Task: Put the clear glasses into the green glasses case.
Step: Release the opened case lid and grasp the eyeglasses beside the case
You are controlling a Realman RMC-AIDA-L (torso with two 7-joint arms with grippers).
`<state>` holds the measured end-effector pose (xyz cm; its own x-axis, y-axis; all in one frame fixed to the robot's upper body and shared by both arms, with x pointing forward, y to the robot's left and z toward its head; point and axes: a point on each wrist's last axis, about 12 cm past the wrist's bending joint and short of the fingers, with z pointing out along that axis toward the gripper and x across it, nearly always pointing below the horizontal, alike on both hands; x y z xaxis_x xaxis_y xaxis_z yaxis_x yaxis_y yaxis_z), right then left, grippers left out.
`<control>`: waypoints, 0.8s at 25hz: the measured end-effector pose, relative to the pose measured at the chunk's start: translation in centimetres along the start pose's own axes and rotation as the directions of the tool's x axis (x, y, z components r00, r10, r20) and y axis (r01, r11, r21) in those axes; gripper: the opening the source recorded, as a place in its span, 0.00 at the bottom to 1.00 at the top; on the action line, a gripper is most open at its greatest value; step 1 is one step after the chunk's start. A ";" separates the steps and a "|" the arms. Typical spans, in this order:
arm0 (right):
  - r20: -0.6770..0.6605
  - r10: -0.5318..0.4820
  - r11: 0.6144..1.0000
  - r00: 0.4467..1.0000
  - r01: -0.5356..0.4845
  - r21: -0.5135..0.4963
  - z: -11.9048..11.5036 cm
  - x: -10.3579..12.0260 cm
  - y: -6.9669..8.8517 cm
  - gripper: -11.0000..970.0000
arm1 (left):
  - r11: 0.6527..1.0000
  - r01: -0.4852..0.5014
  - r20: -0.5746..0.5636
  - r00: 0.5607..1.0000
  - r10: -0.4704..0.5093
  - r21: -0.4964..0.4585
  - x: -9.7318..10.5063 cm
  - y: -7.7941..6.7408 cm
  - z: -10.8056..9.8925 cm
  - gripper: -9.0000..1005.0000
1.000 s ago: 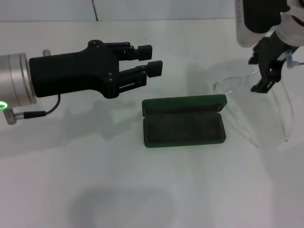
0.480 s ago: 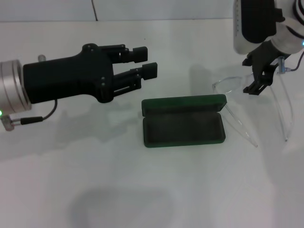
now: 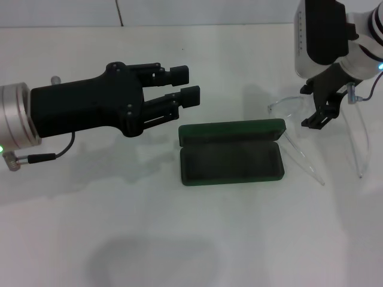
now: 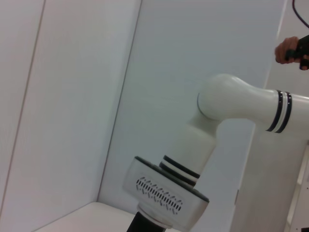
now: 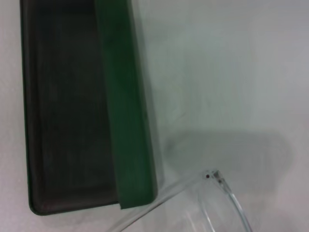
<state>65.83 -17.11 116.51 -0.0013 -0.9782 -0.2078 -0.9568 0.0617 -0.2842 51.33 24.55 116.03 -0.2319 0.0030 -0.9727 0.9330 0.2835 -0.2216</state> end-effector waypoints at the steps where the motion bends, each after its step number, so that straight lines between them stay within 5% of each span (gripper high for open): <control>1: -0.001 0.003 1.000 1.000 -0.003 -0.004 0.1 0.0 0.1 0.72 | 1.000 -0.001 0.000 1.000 0.001 0.002 0.0 0.0 0.0 0.43; 10: 0.010 0.040 0.999 0.999 -0.040 -0.009 0.4 0.5 0.1 0.55 | 1.000 0.001 0.001 1.000 -0.001 0.002 0.0 0.0 0.0 0.43; 20: -0.009 0.094 0.995 0.996 -0.094 -0.017 -0.1 1.0 -0.1 0.23 | 1.000 0.001 0.007 1.000 -0.001 -0.009 0.0 0.0 -0.3 0.43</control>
<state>65.95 -18.10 116.39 -0.0938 -0.9697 -0.2256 -0.9571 0.1502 -0.2477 51.27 24.87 116.00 -0.2313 -0.0037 -0.9729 0.9302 0.2922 -0.2222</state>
